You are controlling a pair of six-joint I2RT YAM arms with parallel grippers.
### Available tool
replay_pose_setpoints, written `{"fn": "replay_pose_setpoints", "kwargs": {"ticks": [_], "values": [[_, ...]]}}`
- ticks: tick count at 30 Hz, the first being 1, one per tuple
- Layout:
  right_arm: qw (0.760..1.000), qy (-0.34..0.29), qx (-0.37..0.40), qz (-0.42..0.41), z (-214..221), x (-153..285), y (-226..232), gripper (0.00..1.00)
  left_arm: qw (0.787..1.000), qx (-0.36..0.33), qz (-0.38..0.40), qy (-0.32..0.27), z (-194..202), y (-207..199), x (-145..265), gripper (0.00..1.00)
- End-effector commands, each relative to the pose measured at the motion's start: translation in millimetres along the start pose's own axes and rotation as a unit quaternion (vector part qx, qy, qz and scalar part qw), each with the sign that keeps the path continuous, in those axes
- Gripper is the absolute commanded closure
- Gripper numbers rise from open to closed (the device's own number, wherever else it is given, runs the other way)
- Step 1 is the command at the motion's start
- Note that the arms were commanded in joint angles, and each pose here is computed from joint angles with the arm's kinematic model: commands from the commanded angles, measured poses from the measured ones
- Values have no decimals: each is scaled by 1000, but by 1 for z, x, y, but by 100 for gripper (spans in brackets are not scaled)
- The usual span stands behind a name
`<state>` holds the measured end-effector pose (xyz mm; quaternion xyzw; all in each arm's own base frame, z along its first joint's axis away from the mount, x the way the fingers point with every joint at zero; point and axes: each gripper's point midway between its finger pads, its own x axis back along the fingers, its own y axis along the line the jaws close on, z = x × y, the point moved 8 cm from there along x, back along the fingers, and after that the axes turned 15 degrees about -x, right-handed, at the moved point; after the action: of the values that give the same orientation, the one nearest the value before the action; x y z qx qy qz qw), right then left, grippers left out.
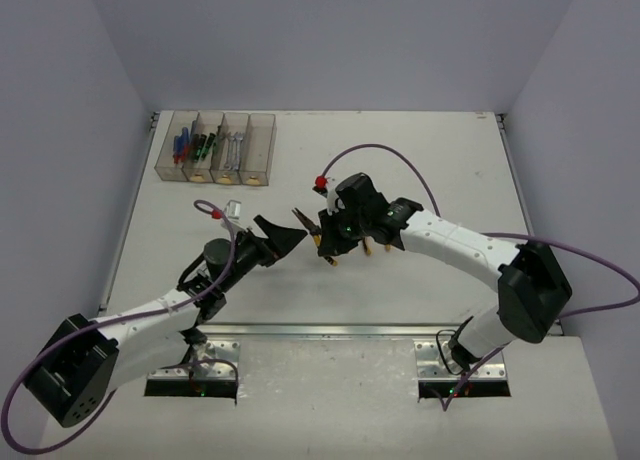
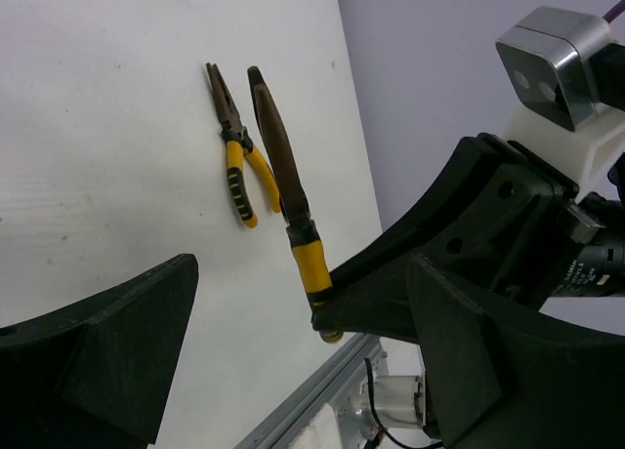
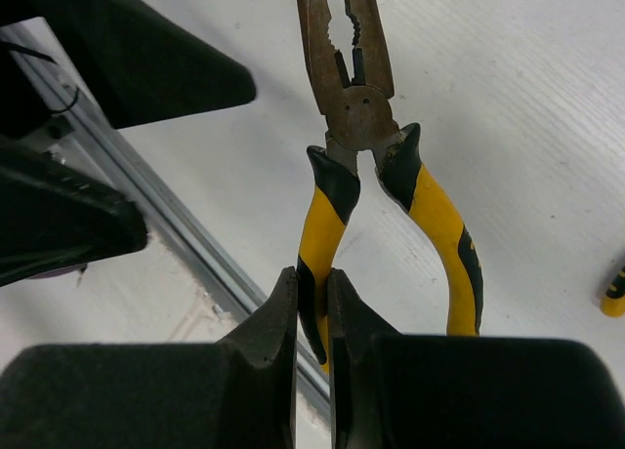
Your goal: Sort the tools into containers
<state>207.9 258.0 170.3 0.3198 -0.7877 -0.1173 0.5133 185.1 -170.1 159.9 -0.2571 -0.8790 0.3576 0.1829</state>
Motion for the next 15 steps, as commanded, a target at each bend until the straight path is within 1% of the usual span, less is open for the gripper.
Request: {"fn": "replay_pose_setpoints", "kwargs": {"ticks": [1, 2, 5, 6, 10, 12, 14, 15], "values": [[996, -35, 6, -83, -12, 16, 28, 100, 996, 25, 37, -79, -22, -23, -13, 16], [995, -35, 7, -89, -11, 18, 30, 100, 996, 25, 31, -77, -21, -23, -18, 19], [994, -44, 10, -103, -13, 26, 35, 100, 996, 35, -3, -76, -20, -19, -29, 34], [993, -45, 11, -106, -12, 27, 37, 100, 996, 40, -13, -73, -19, -18, -31, 38], [993, -41, 21, -112, -12, 29, 41, 100, 996, 46, -23, -77, -21, -20, -42, 45], [993, -41, 24, -113, -11, 28, 43, 100, 996, 45, -19, -78, -23, -25, -46, 46], [993, -40, 25, -111, -11, 26, 44, 100, 996, 43, -10, -76, -24, -31, -52, 51], [993, -42, 25, -110, -12, 25, 44, 100, 996, 42, -7, -75, -24, -34, -53, 56]]}}
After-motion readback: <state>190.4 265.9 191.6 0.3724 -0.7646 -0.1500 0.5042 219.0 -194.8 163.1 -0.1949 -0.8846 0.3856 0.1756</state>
